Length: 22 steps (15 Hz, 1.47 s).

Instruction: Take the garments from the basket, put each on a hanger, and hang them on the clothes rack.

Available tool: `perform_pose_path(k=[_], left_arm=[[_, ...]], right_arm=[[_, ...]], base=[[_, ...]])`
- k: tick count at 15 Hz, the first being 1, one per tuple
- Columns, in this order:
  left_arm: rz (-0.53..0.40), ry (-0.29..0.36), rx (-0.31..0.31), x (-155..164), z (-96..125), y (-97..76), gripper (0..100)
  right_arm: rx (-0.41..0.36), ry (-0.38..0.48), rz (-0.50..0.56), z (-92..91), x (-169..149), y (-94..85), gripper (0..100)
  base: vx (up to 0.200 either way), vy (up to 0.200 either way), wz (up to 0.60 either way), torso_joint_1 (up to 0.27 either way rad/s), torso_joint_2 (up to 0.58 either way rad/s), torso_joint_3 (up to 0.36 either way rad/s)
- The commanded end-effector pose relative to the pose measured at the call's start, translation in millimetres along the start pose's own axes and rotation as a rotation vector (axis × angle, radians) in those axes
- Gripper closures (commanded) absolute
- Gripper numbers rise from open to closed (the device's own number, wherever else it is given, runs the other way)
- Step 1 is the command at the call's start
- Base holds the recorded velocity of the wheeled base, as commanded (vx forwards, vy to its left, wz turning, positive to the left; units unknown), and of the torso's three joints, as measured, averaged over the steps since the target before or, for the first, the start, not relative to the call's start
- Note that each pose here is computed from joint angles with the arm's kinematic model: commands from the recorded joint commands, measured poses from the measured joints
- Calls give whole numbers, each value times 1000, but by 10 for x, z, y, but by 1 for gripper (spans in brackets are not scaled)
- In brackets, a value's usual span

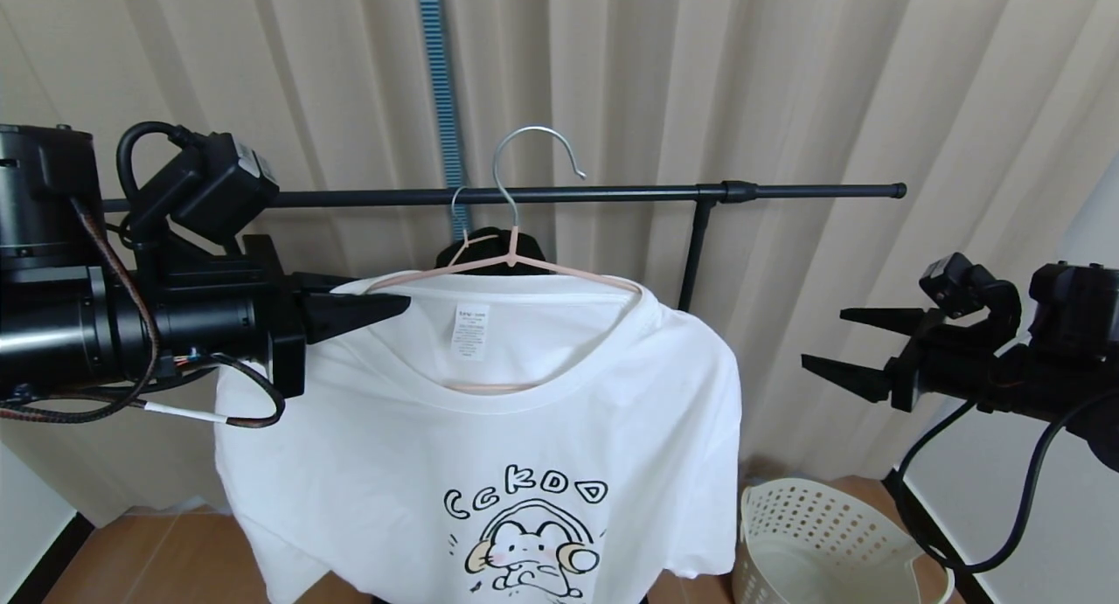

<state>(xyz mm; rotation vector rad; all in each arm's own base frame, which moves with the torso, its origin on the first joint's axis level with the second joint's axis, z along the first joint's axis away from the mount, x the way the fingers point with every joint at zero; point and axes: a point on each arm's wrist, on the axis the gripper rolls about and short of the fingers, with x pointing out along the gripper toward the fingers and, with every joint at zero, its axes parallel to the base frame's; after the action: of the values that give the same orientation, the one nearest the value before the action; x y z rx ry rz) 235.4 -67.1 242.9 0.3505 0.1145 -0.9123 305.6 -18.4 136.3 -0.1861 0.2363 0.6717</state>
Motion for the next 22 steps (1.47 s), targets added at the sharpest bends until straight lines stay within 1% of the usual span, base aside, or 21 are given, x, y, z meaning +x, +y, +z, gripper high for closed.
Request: perform_pose_path(k=[1,3,5,7,9,12,13,14,15,17,18,19,20,22], left_arm=[[-1,2,-12,6,-6,-3,100],[-2,0,-20,8,-1,-4,100],[-2,0,-20,8,-1,-4,100],[-2,3,-23,11,-6,-3,100],[-12,5,-52,40,0,-27,100],[42,32,-79,91,30,-81,100],[47,35,-88,101,35,-94,100],[45,37,-108,112,38,-112,100],[38,39,-140,130,36,-125,100],[53,57,-170,205,27,-128,100],[60,65,-177,235,26,-143,100],[87,80,-201,283,38,-174,100],[107,77,-223,311,82,-193,100],[145,80,-269,352,121,-208,100]], right_arm=[[-22,-22,10,93,-44,77,0],[-33,-34,15,156,-78,130,0],[-46,-59,27,260,-131,244,0],[-29,-92,47,385,-191,366,0],[-20,-124,62,499,-260,490,0],[-11,-146,59,618,-294,719,0],[-13,-148,51,642,-295,767,0],[-21,-152,41,672,-291,833,0],[-28,-156,33,703,-290,896,0],[-21,-147,24,705,-279,951,0],[-13,-147,20,709,-280,965,0],[12,-161,12,755,-298,1011,0],[38,-173,3,799,-311,1053,0],[55,-191,-4,853,-356,1093,0]], base=[[0,0,0,0,0,0],[0,0,0,0,0,0],[0,0,0,0,0,0],[0,0,0,0,0,0],[0,0,0,0,0,0],[0,0,0,0,0,0],[0,0,0,0,0,0],[0,0,0,0,0,0],[0,0,0,0,0,0],[0,0,0,0,0,0],[0,0,0,0,0,0],[0,0,0,0,0,0],[0,0,0,0,0,0],[0,0,0,0,0,0]])
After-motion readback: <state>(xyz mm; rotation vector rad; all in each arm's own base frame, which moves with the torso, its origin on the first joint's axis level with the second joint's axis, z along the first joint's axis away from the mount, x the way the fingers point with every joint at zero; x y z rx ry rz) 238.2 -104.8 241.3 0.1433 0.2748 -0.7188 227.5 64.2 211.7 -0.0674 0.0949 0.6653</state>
